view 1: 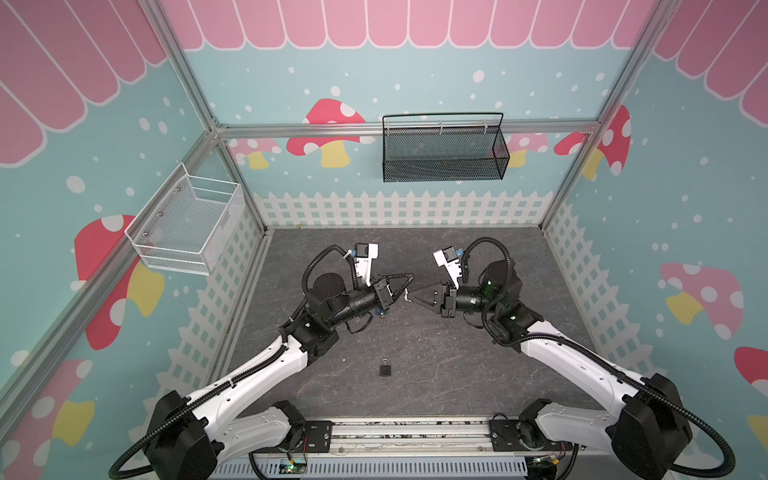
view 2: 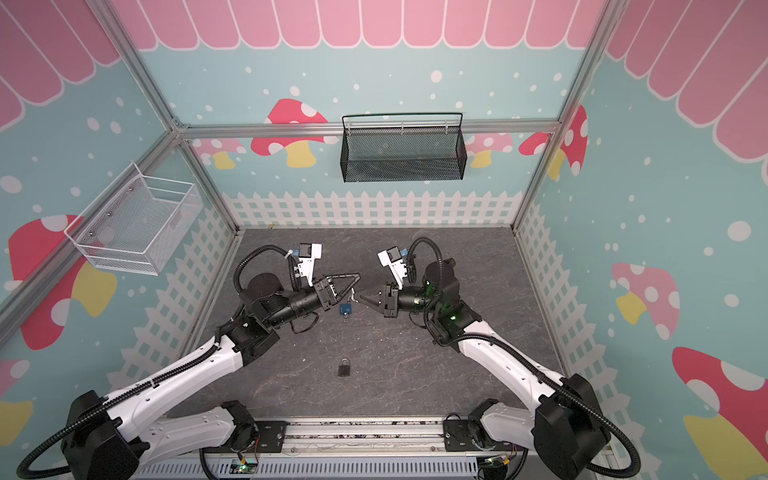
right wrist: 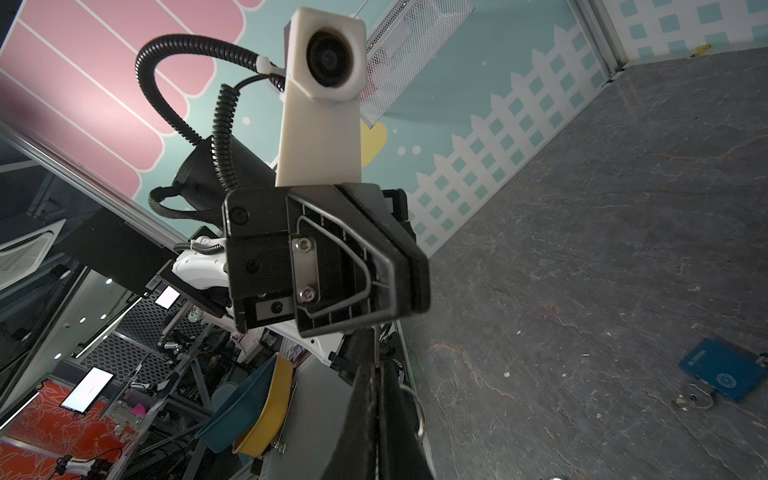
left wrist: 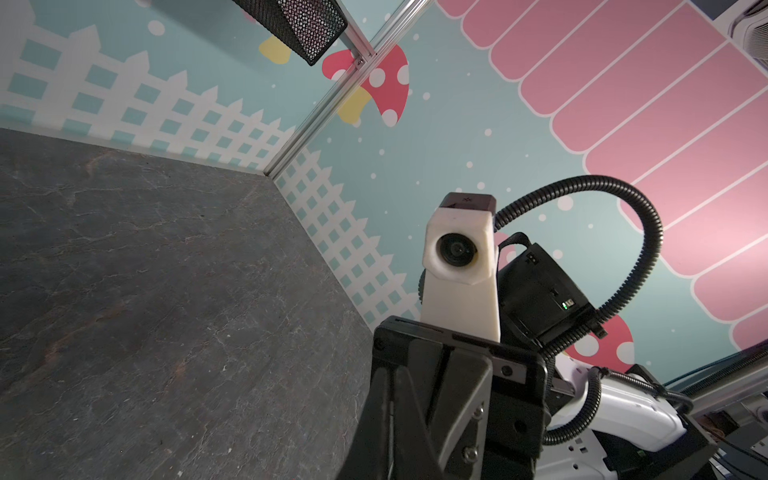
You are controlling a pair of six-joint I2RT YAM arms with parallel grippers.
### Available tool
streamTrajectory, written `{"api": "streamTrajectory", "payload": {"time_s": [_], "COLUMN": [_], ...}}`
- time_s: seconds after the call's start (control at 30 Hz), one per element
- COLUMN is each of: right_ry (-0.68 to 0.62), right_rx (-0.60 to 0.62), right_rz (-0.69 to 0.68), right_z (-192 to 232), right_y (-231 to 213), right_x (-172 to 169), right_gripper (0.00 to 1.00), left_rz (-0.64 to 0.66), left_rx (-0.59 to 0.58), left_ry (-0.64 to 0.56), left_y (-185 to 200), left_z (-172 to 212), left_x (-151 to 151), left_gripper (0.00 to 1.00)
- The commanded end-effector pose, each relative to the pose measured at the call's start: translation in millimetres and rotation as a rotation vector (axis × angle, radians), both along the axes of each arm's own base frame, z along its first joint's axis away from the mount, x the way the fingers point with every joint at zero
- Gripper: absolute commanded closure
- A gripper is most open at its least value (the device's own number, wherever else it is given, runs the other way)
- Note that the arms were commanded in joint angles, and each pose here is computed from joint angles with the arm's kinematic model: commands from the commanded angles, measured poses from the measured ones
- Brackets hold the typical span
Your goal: Unlock with the key
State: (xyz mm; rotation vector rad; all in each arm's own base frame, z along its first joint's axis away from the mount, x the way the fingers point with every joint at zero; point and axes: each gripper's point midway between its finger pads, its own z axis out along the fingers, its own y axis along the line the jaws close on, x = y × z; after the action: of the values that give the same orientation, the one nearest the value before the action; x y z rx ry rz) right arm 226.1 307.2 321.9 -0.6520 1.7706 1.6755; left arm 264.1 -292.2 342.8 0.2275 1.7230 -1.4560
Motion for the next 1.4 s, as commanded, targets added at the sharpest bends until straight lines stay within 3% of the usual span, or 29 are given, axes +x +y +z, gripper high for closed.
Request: {"api": "streamTrajectory", "payload": {"time_s": [0.0, 0.13, 0.23, 0.37, 0.57, 0.67, 1.03, 1.37], "right_ry": [-0.035, -0.043, -0.059, -0.07, -0.064, -0.09, -0.059, -0.072], "right_rx": [0.016, 0.011, 0.008, 0.009, 0.05, 0.1, 0.094, 0.112], "right_rz": [0.002, -0.011, -0.031, -0.061, -0.037, -0.011, -0.026, -0.031], "right_z": [14, 16, 17, 15, 13, 24, 18, 24], "right_y": [0, -1, -3, -5, 0, 2, 13, 16], "right_x": [2, 4, 5, 8, 6, -1, 9, 11], "right_gripper": [1.0, 0.98, 0.73, 0.58, 0.5, 0.5, 0.49, 0.59], "left_rz": [-0.009, 0.004, 0.041, 0.072, 0.104, 0.13, 0.146, 0.148], "left_rx": [0.009, 0.005, -0.023, -0.082, -0.135, -0.142, -0.162, -0.164], "left_ry": [-0.03, -0.033, -0.03, -0.022, -0.017, -0.019, -0.021, -0.022], "left_y": [1, 3, 8, 12, 16, 19, 20, 21], "left_z": [11, 13, 17, 23, 29, 29, 31, 31], "left_x": [-3, -2, 2, 6, 10, 12, 14, 14], "left_gripper": [1.0, 1.0, 1.0, 1.0, 1.0, 1.0, 1.0, 1.0]}}
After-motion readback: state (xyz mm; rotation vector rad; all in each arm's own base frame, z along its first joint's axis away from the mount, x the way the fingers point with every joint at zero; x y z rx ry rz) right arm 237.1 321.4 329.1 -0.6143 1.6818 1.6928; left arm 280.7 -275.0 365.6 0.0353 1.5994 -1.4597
